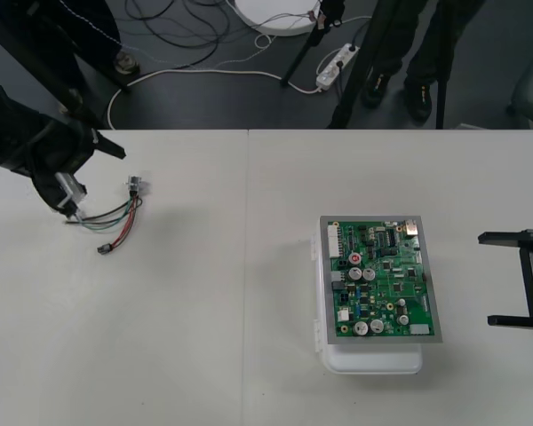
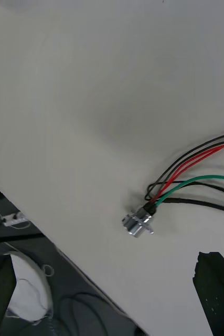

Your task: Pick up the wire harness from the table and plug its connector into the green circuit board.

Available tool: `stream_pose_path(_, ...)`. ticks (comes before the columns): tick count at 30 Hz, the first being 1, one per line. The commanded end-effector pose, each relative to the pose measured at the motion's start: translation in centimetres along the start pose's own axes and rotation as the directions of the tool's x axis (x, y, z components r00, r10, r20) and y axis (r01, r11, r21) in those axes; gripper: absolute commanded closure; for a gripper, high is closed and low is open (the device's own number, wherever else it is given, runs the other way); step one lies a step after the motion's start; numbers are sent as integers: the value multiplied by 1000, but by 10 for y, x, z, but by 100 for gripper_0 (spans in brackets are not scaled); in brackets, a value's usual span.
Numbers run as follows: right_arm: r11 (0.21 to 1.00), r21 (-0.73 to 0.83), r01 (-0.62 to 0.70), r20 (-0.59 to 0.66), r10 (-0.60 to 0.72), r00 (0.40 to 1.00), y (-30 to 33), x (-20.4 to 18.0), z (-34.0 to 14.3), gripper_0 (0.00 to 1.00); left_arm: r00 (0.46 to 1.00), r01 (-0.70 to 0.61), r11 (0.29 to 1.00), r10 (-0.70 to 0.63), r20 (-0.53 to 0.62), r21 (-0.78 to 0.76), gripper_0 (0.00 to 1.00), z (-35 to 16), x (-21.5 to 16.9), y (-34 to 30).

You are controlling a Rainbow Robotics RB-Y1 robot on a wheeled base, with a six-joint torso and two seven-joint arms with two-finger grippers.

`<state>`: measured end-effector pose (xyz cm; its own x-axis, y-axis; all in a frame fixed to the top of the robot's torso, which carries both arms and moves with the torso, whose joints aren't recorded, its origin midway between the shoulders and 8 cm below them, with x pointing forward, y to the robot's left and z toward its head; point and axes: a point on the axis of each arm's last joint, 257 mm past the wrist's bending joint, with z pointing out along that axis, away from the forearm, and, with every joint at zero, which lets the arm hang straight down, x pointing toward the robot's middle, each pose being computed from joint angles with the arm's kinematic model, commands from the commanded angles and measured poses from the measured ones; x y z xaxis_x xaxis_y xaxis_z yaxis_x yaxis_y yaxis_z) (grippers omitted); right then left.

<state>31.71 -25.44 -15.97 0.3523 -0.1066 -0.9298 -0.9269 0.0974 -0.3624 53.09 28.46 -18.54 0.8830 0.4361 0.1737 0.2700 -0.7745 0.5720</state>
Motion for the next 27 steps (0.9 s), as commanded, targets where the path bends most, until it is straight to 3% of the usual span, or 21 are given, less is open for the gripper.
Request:
stream_pose_path(1,996,-7,84,-5,-85,996,-15,-11,-5,0,951,-275,961,266,-156,-34,0,-6,29,52)
stream_pose_path(12,999,-30,43,80,-40,996,-6,-27,-11,0,823,-521,850,525,-217,82,0,9,44,51)
stream_pose_path(17,999,-29,-17,75,19,997,2,-17,-12,0,790,-552,825,564,-241,123,0,13,52,44)
stream_pose_path(27,1000,-21,1,77,1,997,-6,-16,-10,0,722,-609,776,628,-291,165,0,32,58,37)
